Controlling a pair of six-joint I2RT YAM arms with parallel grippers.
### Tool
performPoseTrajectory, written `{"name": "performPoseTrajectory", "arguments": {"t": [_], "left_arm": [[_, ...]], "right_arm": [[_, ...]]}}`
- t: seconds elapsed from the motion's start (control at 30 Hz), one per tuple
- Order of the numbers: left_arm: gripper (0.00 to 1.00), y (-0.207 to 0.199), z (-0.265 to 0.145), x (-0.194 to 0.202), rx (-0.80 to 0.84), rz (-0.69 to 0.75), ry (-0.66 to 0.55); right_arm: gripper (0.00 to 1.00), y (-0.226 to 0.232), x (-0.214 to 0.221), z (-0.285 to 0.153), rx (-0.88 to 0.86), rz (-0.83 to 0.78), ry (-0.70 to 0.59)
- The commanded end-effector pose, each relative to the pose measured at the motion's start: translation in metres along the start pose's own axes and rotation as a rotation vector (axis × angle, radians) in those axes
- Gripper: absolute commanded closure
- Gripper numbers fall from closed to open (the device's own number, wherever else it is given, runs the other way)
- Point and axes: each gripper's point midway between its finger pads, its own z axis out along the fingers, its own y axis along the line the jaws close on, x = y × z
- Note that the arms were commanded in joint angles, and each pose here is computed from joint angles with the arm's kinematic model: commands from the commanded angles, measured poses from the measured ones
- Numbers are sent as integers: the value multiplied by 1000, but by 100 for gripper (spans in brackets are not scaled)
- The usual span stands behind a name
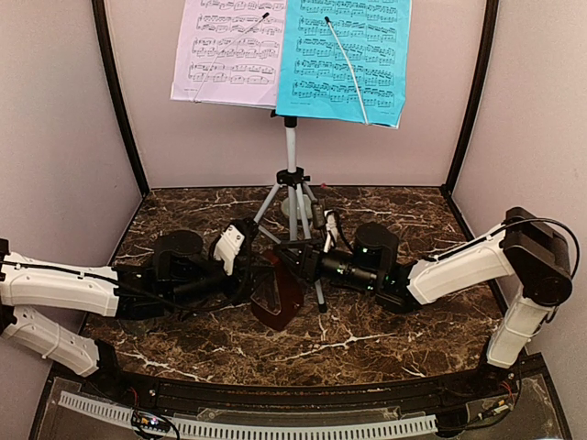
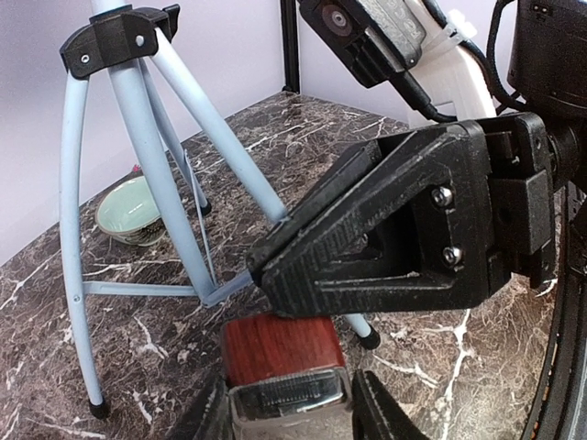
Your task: Set up the instrument practice props
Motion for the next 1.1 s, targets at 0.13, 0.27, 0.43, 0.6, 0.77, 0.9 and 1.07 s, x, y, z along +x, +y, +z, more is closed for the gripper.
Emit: {"name": "performPoseTrajectory", "arguments": {"t": [0.13, 0.27, 0.43, 0.6, 0.77, 0.9, 1.07], "left_arm": [[84, -6, -10, -23, 30, 5, -106], [84, -8, -4, -19, 37, 8, -101], [84, -9, -2, -16, 40, 15, -97], [84, -7, -6, -15, 35, 12, -98], [85, -7, -8, -11, 34, 12, -91], [85, -9, -10, -9, 48, 13, -95], [85, -10, -9, -5, 57, 21, -91]], "right_arm": [[68, -90, 112, -36, 320, 17, 377], [54, -57, 84, -25, 214, 16, 325], [47, -22, 49, -16, 126, 21, 264], [46, -4, 24, -15, 105, -7, 222], [44, 9, 0, -23, 96, -16, 166], [36, 19, -16, -27, 75, -10, 130], [30, 38, -20, -13, -14, 48, 139]]}}
